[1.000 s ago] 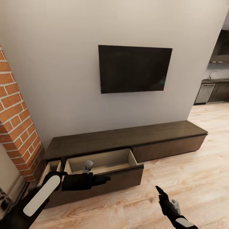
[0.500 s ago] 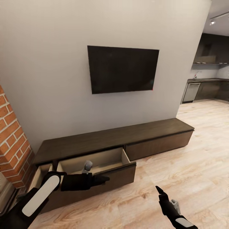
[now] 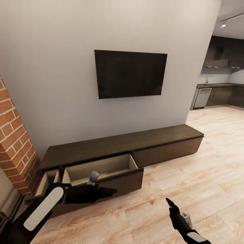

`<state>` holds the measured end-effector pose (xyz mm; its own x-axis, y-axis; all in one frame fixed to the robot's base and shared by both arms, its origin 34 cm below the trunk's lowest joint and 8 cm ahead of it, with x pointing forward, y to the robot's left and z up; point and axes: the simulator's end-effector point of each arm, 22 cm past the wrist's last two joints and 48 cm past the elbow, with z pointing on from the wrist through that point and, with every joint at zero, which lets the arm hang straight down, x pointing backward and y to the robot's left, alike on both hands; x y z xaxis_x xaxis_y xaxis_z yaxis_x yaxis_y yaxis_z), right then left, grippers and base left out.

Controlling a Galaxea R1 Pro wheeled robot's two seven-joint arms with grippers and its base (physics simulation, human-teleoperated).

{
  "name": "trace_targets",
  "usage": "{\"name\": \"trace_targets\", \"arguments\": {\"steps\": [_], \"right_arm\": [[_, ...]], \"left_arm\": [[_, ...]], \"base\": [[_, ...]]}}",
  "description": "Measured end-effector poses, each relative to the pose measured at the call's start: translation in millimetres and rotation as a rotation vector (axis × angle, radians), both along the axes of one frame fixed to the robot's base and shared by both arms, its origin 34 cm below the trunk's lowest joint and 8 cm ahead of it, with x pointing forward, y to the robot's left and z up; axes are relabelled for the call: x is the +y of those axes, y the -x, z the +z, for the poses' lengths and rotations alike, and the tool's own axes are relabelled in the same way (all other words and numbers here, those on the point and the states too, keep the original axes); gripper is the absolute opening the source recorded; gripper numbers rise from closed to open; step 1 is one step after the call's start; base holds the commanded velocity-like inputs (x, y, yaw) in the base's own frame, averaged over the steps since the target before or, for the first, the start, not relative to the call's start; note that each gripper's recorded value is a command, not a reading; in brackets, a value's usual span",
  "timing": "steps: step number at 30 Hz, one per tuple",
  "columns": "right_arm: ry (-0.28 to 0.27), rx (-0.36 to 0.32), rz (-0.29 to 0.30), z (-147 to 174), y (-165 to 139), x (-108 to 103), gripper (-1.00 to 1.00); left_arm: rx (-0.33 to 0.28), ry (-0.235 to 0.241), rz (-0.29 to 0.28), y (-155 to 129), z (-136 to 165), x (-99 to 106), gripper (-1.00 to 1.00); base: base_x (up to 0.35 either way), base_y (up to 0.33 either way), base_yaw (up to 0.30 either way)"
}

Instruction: Place each of the two pumpkins and all three candles from the living room inside a cabinet in the living room (use any cabinet), then make sure every cabinet is closed, and position the cauldron so it is next to a table in the living room.

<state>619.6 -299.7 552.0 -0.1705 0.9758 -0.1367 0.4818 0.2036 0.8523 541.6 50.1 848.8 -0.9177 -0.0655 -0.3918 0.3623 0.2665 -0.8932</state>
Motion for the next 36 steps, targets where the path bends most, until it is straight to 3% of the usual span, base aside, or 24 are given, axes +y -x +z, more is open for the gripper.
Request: {"name": "trace_targets", "arguments": {"steps": [9,21,27,30,33,36], "right_arm": [[-0.003,0.002,0.002,-0.6,0.1,0.8,1.0],[0.001,0.009,0.005,-3.9,1.3,1.1,1.0],[0.037,0.026,0.07,-9.0,5.1,9.5,1.0],[0.046,0.038,0.08,-12.0,6.9,10.3,1.0],[0.07,0.056,0.087,-15.9,8.9,8.5,1.0],[0.169,0.086,0.171,-23.6,14.4,11.7,1.0]], "left_arm": [[0.001,0.0,-0.001,0.4,-0.4,-0.4,1.0],[0.008,-0.001,-0.001,-0.2,-3.6,-0.2,1.0],[0.01,-0.009,0.0,-0.9,-7.0,0.6,1.0],[0.007,-0.027,0.011,-4.0,-10.6,6.8,1.0],[0.006,-0.075,0.032,-8.7,-19.8,24.2,1.0],[0.009,-0.154,0.063,-14.6,-35.3,41.3,1.0]], "base": [[-0.1,0.0,0.032],[-0.003,0.0,0.259],[0.0,0.0,0.276],[0.0,0.0,0.27],[0.0,0.0,0.132],[0.0,0.0,0.032]]}}
